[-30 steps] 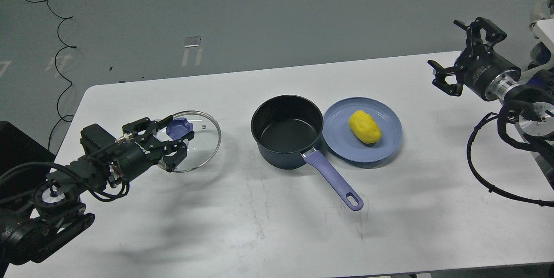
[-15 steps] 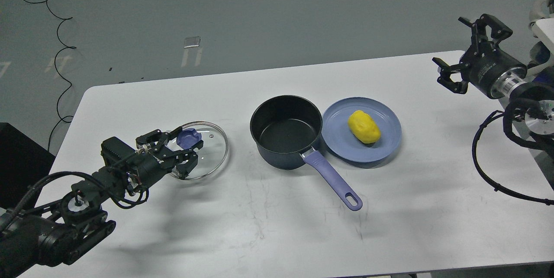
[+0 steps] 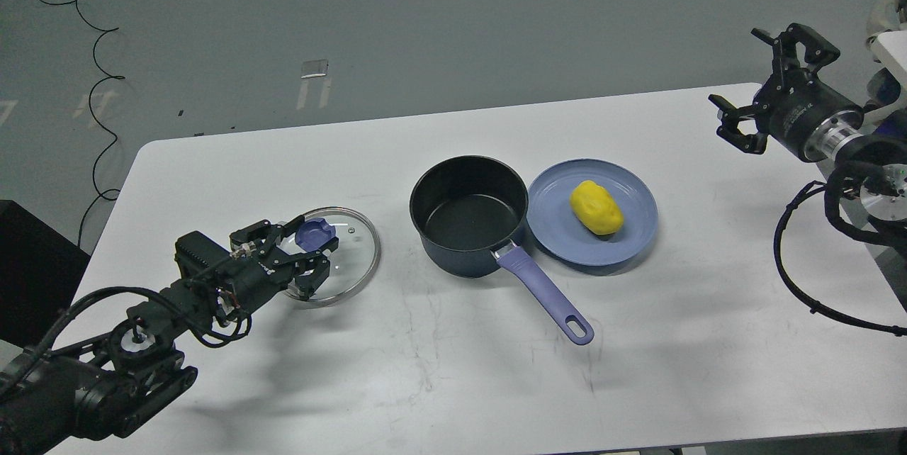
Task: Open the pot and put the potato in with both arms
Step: 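Release the lid and raise the left gripper away, then reach the right gripper down to the yellow potato on the plate, then grasp the yellow potato with the right gripper and lift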
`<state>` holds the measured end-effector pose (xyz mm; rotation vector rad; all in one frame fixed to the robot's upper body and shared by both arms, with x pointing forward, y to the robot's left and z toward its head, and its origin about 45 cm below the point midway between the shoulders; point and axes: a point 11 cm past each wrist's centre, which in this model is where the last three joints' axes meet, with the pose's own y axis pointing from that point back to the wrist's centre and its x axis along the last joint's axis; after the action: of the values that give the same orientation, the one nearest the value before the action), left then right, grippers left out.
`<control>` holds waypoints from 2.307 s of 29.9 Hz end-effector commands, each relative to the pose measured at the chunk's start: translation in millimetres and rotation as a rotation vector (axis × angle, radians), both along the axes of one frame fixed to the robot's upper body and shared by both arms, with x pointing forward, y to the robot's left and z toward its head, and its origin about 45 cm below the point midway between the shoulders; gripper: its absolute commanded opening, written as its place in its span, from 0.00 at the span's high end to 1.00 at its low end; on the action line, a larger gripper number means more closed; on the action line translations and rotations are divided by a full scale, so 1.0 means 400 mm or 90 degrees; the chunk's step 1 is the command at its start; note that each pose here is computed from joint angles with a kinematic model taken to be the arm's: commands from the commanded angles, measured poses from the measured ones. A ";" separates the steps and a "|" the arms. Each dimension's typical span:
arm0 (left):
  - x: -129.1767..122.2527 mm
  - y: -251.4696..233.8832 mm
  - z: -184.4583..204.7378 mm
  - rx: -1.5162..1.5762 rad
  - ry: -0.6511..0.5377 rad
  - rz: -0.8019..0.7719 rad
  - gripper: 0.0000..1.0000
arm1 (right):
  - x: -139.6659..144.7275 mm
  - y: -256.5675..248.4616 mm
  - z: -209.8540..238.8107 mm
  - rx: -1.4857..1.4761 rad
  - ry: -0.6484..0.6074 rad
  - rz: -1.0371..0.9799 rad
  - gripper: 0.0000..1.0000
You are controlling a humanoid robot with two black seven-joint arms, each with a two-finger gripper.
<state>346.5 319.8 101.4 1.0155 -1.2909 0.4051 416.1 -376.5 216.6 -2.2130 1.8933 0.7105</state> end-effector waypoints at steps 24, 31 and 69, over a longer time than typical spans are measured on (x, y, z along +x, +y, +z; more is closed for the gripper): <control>0.096 -0.029 0.249 -0.356 0.012 0.104 0.02 | 0.048 0.072 0.056 -0.163 -0.051 0.086 0.00; 0.215 -0.031 0.439 -0.659 0.053 0.233 0.02 | 0.050 0.211 0.056 -0.508 -0.183 0.284 0.00; 0.284 0.036 0.488 -0.971 0.205 0.495 0.02 | -0.061 0.329 -0.298 -1.064 -0.277 0.699 0.51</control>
<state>461.5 333.2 300.1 0.1365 -0.0059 1.4440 392.3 -249.2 100.1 -3.5767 0.6719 -1.9417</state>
